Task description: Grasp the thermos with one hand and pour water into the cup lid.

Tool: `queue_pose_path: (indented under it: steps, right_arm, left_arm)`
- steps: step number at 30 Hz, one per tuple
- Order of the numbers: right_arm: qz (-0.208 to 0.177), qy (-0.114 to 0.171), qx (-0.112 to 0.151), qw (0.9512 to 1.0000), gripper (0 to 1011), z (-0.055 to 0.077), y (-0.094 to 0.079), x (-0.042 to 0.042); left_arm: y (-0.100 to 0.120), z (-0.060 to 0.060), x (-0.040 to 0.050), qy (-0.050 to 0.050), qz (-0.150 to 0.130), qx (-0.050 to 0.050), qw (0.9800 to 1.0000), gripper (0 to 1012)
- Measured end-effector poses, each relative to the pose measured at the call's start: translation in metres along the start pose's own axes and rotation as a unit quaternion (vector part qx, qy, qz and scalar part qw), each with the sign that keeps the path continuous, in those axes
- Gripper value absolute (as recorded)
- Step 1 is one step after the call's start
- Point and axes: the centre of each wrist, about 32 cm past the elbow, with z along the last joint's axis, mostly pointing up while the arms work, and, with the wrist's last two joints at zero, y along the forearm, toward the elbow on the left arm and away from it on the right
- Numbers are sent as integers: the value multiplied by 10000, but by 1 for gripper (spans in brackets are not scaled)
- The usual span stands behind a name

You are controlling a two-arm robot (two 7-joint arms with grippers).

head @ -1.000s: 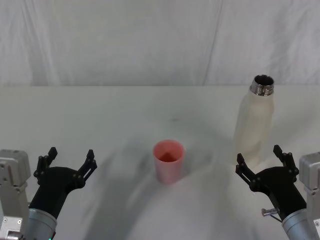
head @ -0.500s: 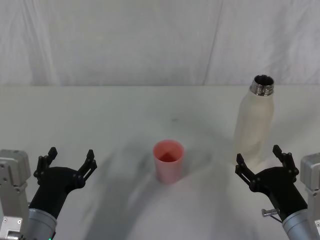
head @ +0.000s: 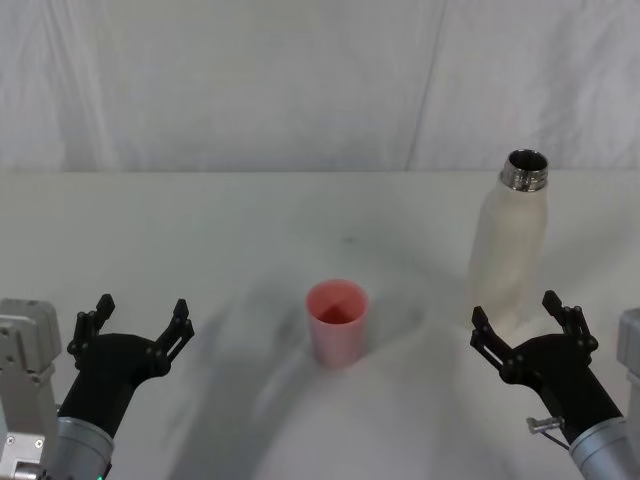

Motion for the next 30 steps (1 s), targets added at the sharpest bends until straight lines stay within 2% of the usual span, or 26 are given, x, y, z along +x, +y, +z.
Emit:
queue_pose_path:
  steps: [8, 15, 30]
  right_arm:
    - [59, 403, -78, 9991, 1000, -46, 29, 80]
    - [79, 568, -101, 9983, 1000, -74, 76, 141]
    - [262, 541, -214, 9980, 1000, -129, 229, 254]
  left_arm:
    - [0, 0, 0, 1, 0, 0, 10000, 1001]
    - [0, 0, 0, 1, 0, 0, 10000, 1001]
    - [0, 0, 0, 0, 0, 0, 10000, 1001]
